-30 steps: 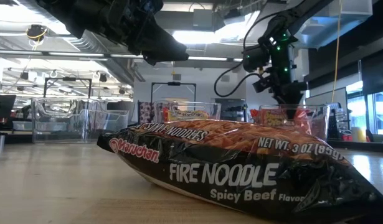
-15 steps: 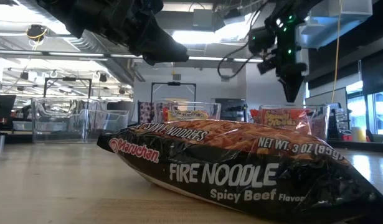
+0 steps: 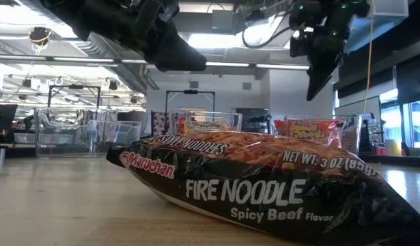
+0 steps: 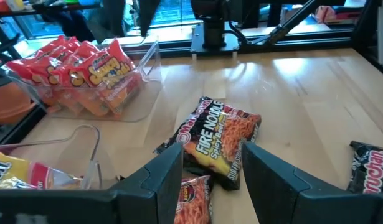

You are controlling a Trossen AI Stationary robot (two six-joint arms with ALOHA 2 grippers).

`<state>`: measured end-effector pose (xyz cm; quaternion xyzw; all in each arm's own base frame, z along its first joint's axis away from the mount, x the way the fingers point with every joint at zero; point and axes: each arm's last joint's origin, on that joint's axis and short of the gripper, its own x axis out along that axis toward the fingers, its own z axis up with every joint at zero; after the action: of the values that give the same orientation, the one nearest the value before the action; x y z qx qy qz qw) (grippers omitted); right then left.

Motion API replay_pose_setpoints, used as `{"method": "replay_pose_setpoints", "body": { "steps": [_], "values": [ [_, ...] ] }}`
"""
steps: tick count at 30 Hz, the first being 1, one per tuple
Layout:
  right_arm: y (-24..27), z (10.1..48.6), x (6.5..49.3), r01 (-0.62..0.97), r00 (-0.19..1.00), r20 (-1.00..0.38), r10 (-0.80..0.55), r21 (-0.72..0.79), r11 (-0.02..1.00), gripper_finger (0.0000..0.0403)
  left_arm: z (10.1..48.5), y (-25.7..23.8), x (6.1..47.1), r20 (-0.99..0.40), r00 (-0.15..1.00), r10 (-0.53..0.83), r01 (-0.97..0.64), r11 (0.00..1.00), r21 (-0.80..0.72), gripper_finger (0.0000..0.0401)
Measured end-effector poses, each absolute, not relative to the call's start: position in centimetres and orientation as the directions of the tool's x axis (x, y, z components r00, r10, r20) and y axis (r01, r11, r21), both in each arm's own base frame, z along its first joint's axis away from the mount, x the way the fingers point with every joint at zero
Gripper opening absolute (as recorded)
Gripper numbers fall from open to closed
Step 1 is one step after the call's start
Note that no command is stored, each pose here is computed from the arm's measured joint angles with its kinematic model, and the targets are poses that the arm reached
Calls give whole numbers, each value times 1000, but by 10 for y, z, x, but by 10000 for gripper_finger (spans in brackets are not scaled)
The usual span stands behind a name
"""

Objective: Sort Maruchan noodles
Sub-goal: Put the top right black noodle pack into the left transparent bin

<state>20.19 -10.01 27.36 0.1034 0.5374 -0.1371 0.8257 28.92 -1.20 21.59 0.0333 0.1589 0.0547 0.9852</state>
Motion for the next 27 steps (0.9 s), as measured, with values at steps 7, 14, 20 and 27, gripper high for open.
{"method": "replay_pose_setpoints", "body": {
  "steps": [7, 14, 20, 27],
  "values": [
    [-57, 237, 223, 198, 601, -797, -57, 79, 977, 223, 196, -13, 297, -372, 921, 117, -119, 993, 19, 158],
    [-24, 206, 236, 56, 677, -736, 35, 99, 993, 223, 174, -15, 306, -418, 902, 107, -161, 982, -96, 158],
    [-13, 181, 238, 96, 641, -765, 62, 160, 982, 223, 160, -25, 316, -443, 892, 87, -169, 975, -148, 158],
    [6, 162, 235, 140, 569, -815, 111, 229, 963, 223, 146, -47, 337, -473, 880, 30, -112, 983, -146, 158]
  ]
}}
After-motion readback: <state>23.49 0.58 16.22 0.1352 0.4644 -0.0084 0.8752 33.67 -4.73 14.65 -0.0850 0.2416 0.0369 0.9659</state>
